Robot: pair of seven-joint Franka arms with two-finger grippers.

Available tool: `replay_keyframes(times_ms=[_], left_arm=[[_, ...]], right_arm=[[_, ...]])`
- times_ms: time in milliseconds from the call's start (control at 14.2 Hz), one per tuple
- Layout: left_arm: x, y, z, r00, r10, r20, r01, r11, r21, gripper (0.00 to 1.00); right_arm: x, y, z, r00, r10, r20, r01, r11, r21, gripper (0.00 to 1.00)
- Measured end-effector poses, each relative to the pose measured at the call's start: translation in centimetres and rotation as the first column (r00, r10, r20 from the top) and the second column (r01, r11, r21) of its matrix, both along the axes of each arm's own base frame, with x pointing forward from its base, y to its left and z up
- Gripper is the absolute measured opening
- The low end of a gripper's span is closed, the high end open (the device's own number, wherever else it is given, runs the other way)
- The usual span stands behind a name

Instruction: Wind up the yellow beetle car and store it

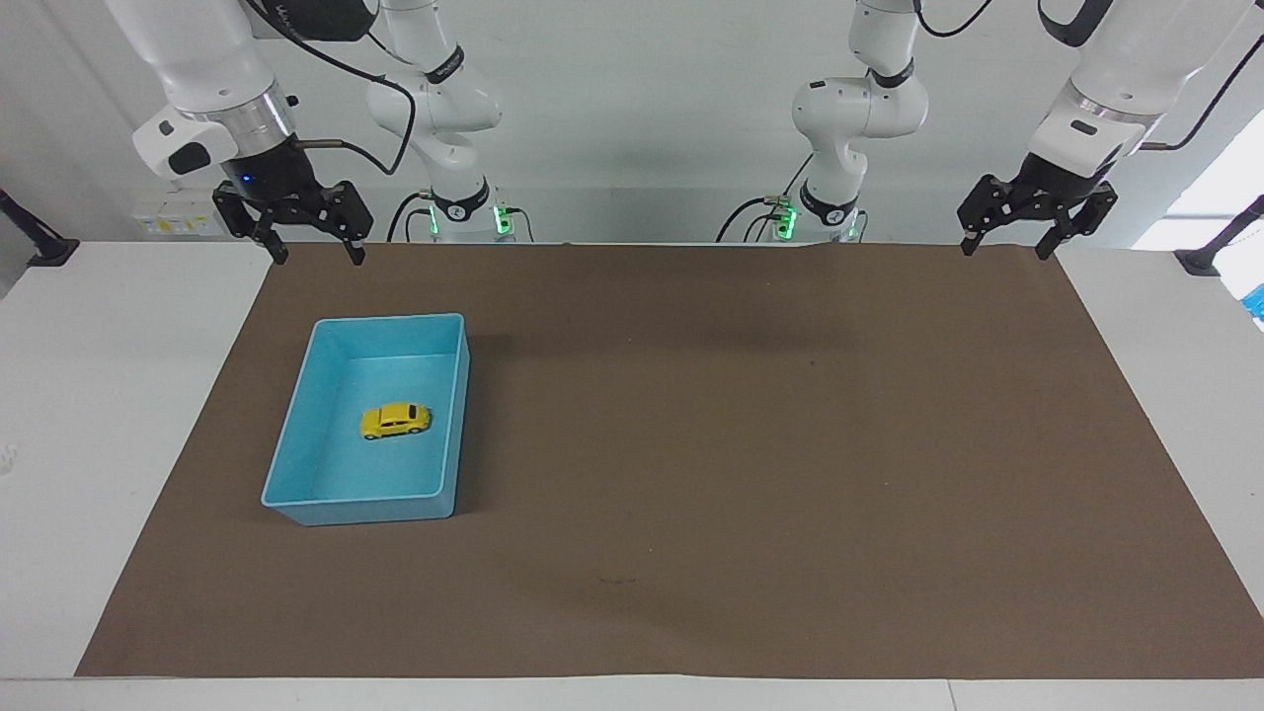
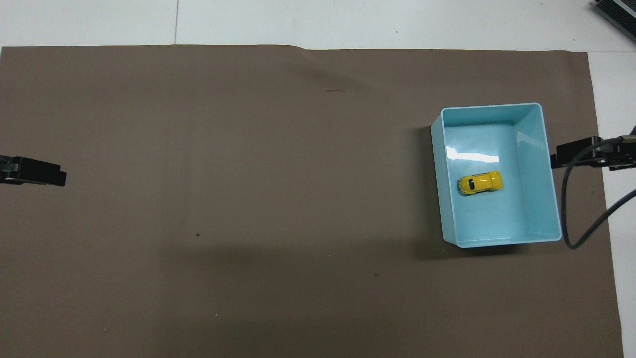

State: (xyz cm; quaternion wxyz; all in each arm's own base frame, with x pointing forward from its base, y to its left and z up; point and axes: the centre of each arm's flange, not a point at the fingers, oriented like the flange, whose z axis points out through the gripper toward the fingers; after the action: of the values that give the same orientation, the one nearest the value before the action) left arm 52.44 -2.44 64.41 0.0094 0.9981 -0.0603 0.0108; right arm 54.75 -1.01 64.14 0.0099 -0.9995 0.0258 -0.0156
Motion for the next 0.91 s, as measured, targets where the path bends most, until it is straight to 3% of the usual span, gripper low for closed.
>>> replay_keyframes(times_ms=[914], left_arm=[[0.0, 0.0, 0.0, 1.000, 0.000, 0.000, 0.000, 1.000, 0.000, 1.00]], right_arm=[[-0.2, -0.1, 1.3, 1.000, 0.000, 0.015, 0.000, 1.000, -0.004, 1.00]])
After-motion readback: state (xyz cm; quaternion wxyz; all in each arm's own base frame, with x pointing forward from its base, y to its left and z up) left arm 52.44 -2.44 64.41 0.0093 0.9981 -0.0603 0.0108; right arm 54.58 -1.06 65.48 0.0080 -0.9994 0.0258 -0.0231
